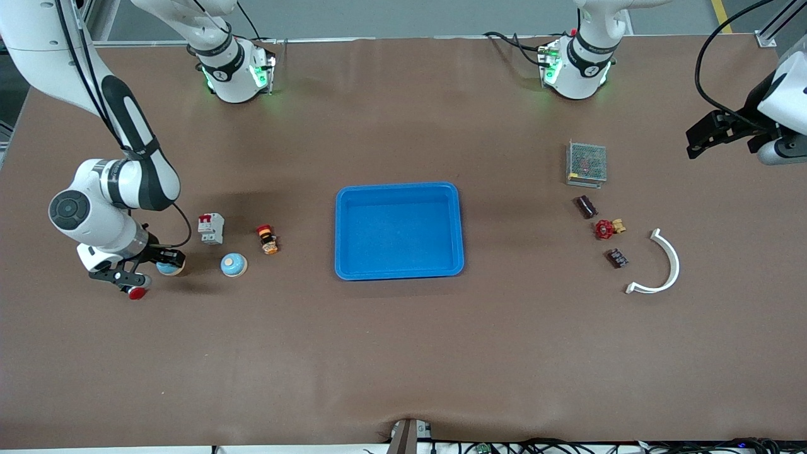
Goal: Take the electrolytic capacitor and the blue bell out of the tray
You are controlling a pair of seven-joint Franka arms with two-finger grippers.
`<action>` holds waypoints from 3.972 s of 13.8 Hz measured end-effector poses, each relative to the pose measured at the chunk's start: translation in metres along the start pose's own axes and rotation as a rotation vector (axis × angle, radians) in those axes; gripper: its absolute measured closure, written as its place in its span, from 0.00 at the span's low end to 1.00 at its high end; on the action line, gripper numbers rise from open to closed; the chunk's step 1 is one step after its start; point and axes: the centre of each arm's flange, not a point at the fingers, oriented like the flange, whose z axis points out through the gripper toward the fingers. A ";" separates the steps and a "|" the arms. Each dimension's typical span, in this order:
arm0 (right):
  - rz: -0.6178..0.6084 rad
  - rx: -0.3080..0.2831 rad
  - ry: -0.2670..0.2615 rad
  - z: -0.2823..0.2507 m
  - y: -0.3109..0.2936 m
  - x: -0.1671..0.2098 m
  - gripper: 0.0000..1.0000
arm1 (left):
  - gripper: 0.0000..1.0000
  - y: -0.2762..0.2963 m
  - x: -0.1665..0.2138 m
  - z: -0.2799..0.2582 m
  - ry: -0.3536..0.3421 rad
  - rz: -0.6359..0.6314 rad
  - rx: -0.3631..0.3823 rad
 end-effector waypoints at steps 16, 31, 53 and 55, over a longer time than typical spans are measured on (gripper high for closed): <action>0.024 0.011 0.023 0.027 0.000 -0.009 0.36 | 0.00 0.006 -0.008 0.001 -0.039 0.009 -0.051; -0.006 -0.016 -0.120 -0.120 -0.011 0.046 0.00 | 0.00 0.014 -0.009 0.003 -0.041 0.023 -0.052; 0.014 0.123 -0.098 -0.439 0.001 0.001 0.00 | 0.00 0.014 -0.009 0.012 -0.060 0.019 -0.049; 0.008 0.125 -0.093 -0.446 -0.001 -0.004 0.00 | 0.00 0.014 -0.009 0.012 -0.060 0.019 -0.049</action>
